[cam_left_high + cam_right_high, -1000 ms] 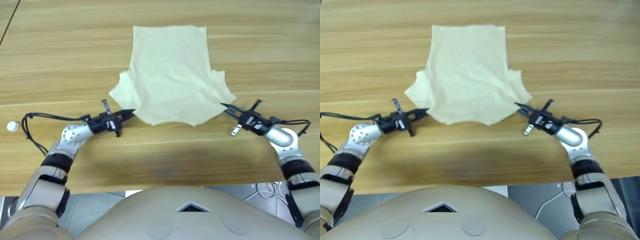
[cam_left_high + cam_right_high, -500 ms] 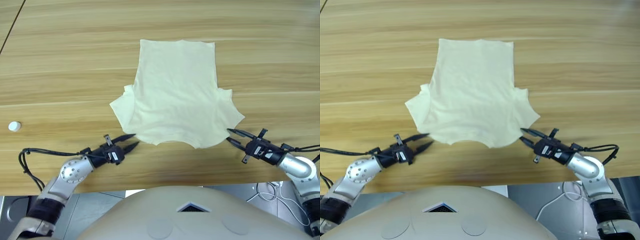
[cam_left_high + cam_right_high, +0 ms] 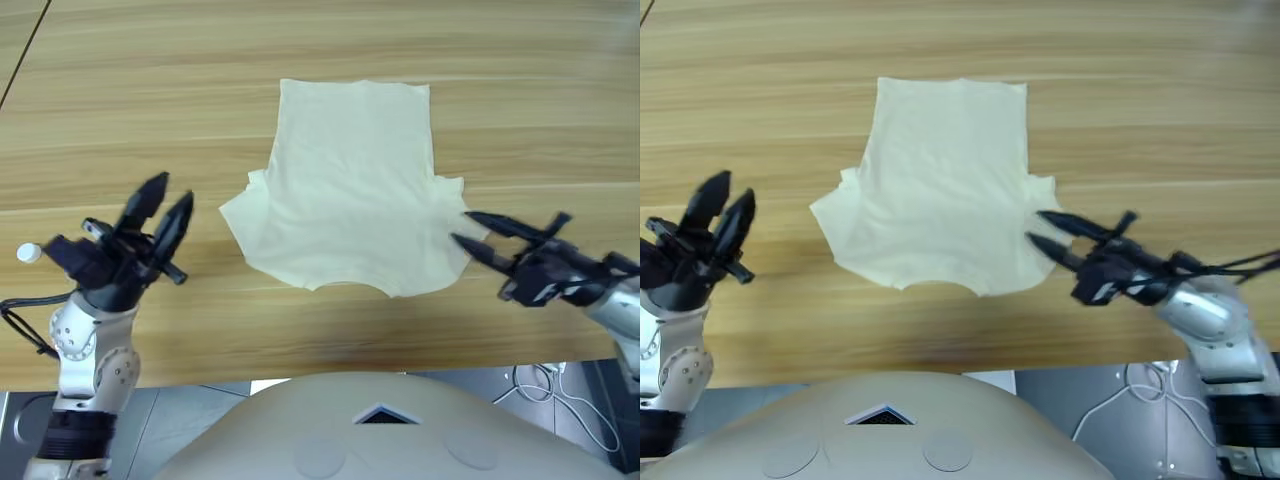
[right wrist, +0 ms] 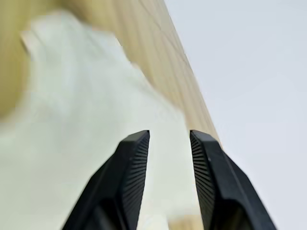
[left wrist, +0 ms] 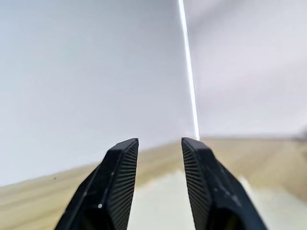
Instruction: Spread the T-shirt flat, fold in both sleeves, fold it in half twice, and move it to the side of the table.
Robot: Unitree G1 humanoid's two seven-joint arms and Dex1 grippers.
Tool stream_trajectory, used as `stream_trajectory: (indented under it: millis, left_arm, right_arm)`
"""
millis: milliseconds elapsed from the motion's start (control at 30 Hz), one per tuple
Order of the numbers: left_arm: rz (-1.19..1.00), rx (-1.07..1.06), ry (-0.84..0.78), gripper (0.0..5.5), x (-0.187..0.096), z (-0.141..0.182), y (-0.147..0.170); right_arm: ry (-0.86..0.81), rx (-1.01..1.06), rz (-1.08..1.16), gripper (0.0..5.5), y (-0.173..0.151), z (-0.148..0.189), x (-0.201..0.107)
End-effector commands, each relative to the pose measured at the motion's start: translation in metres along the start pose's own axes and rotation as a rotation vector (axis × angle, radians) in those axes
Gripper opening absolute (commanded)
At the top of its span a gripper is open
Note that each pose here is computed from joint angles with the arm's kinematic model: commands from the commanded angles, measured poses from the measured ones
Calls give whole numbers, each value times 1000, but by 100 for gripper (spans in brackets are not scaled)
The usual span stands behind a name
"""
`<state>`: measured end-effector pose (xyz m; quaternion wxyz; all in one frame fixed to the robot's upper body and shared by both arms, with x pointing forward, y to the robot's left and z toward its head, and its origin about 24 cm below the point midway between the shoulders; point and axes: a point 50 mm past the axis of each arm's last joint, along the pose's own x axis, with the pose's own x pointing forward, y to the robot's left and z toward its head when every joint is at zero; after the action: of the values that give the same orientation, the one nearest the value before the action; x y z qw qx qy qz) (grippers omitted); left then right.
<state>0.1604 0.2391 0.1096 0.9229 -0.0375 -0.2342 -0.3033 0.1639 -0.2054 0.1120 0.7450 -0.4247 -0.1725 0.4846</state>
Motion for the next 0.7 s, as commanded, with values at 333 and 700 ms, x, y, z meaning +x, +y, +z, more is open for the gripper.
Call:
stream_trajectory:
  millis: [333,700]
  left_arm:
    - [299,22,17,168,17,-34,48]
    - [143,113,183,168,4,-52,48]
  right_arm:
    - [29,-72,357,154,99,-38,104]
    - [159,-59,434,154,83,-45,33]
